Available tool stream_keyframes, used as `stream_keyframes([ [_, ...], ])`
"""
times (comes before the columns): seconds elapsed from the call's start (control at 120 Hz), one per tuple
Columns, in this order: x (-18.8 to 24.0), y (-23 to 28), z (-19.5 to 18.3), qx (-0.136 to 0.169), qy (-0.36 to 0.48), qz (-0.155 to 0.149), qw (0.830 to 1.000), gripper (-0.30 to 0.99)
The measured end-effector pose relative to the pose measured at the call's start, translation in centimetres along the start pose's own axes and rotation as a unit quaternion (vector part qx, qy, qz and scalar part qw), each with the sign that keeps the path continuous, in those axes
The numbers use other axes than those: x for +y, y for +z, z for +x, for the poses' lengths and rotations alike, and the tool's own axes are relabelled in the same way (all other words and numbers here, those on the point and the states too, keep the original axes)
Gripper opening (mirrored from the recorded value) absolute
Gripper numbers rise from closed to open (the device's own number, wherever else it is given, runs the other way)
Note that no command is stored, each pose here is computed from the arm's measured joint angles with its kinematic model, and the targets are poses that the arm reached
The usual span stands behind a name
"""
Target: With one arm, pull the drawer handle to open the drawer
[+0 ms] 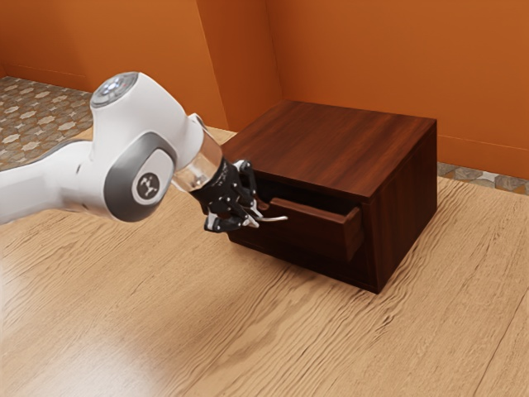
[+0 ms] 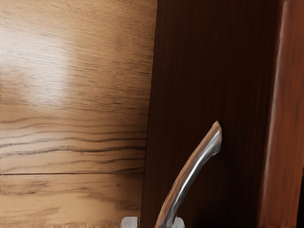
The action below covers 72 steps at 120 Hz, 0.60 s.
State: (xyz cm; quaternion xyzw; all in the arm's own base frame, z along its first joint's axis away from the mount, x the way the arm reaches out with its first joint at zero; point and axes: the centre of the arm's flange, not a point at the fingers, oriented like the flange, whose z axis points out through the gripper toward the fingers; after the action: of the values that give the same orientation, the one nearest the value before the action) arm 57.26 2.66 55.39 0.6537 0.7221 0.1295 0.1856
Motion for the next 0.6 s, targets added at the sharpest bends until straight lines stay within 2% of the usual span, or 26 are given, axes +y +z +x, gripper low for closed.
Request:
stream_keyframes([
  [0.225,-1.6,-0.4,-0.1,0.0,0.0,0.012,1.0,-0.09],
  [0.6,-6.3,-2.8,0.2,0.0,0.0,0.014,1.0,-0.09],
])
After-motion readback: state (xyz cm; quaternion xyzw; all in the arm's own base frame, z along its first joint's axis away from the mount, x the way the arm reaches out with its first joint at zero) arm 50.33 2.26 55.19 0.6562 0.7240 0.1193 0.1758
